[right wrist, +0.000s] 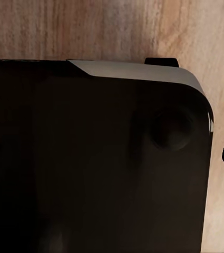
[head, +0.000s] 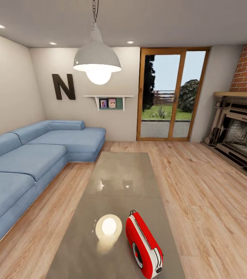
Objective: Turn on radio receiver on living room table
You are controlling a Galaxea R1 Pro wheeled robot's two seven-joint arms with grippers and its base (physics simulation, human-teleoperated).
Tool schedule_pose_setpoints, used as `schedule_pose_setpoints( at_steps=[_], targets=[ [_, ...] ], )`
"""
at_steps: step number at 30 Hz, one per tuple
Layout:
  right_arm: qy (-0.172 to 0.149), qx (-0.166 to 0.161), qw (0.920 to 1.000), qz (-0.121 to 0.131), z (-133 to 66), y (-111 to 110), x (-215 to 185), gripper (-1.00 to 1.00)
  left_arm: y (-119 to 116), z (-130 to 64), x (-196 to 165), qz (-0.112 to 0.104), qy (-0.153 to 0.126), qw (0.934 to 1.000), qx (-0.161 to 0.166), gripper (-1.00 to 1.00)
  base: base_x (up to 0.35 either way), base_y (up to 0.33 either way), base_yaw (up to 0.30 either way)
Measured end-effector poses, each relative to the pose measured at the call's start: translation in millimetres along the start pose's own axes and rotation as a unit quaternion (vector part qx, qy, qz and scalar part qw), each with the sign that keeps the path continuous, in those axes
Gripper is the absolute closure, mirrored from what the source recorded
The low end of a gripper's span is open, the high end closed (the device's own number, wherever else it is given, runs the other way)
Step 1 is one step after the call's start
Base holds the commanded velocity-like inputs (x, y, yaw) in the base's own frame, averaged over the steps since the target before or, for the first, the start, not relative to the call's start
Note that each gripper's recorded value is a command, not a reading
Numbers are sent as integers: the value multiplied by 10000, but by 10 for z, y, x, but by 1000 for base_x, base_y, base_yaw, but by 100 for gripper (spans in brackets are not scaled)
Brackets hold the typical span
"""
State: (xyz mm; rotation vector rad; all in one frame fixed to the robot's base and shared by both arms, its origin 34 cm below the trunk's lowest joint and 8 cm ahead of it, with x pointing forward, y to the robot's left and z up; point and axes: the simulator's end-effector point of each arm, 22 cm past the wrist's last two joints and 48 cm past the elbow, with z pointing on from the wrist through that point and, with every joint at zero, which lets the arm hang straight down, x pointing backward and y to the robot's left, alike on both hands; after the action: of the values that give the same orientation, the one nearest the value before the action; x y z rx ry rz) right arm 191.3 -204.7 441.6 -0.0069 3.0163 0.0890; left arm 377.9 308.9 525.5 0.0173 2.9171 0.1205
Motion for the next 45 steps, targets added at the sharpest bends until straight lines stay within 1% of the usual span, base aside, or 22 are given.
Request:
schedule_pose_setpoints(
  at_steps=[1, 2, 3, 6, 7, 9, 10, 11, 16, 18, 19, 20, 23, 28, 35, 45],
  targets=[
    [-3, 1, 10000, -1, 0, -1, -3, -100, 0, -107, -216, 0, -154, 9999, 1, -100, 0, 0, 0],
    [-5, 0, 10000, -1, 0, 0, -5, -100, 0, -164, -317, -3, -229, 9997, 0, -100, 0, 0, 0],
    [-5, 1, 10000, -1, 0, 0, -5, -100, 0, -215, -392, -6, -266, 9996, 0, -100, 0, 0, 0],
    [-5, -1, 10000, -2, 0, 1, -5, -100, -2, -351, -535, -10, -268, 9996, 3, -100, 0, 0, 0],
    [-4, -2, 10000, -3, 0, 1, -4, -100, -3, -443, -624, -9, -275, 9996, 5, -100, 0, 0, 0],
    [-2, -1, 10000, -8, 0, 0, -2, -100, -6, -555, -737, -10, -324, 9995, 9, -100, 0, 0, 0],
    [-5, -1, 10000, -6, 0, 1, -5, -100, -8, -602, -792, -12, -368, 9993, 13, -100, 0, 0, 0],
    [-5, -2, 10000, -9, 0, 1, -5, -100, -24, -730, -942, -12, -512, 9987, 27, -100, 0, 0, 0],
    [-3, -2, 10000, -9, 0, 1, -3, -100, -42, -884, -1036, -2, -511, 9987, 38, -100, 0, 0, 0],
    [-3, -2, 10000, -10, 0, 1, -3, -100, -43, -951, -1100, -2, -576, 9983, 38, -100, 0, 0, 0],
    [-3, -2, 10000, -8, 0, 1, -3, -100, -51, -1040, -1185, -5, -674, 9977, 42, -100, 0, 0, 0],
    [-2, -2, 10000, -9, 0, 1, -2, -100, -56, -1077, -1212, -6, -698, 9975, 45, -100, 0, 0, 0],
    [-2, -2, 10000, -13, 0, 1, -2, -100, -76, -1158, -1294, -15, -810, 9967, 65, -100, 0, 0, 0],
    [-2, 1, 10000, -15, 0, -1, -3, -100, -140, -1330, -1475, -41, -1093, 9939, 124, -100, 0, 0, 0],
    [-2, 5, 10000, -15, 0, -2, -6, -100, -183, -1472, -1608, -62, -1306, 9913, 168, -100, 0, 0, 0],
    [-5, 11, 10000, -16, 0, -11, -9, -100, -200, -1527, -1678, -66, -1432, 9895, 177, -100, 0, 0, 0]
  ],
)
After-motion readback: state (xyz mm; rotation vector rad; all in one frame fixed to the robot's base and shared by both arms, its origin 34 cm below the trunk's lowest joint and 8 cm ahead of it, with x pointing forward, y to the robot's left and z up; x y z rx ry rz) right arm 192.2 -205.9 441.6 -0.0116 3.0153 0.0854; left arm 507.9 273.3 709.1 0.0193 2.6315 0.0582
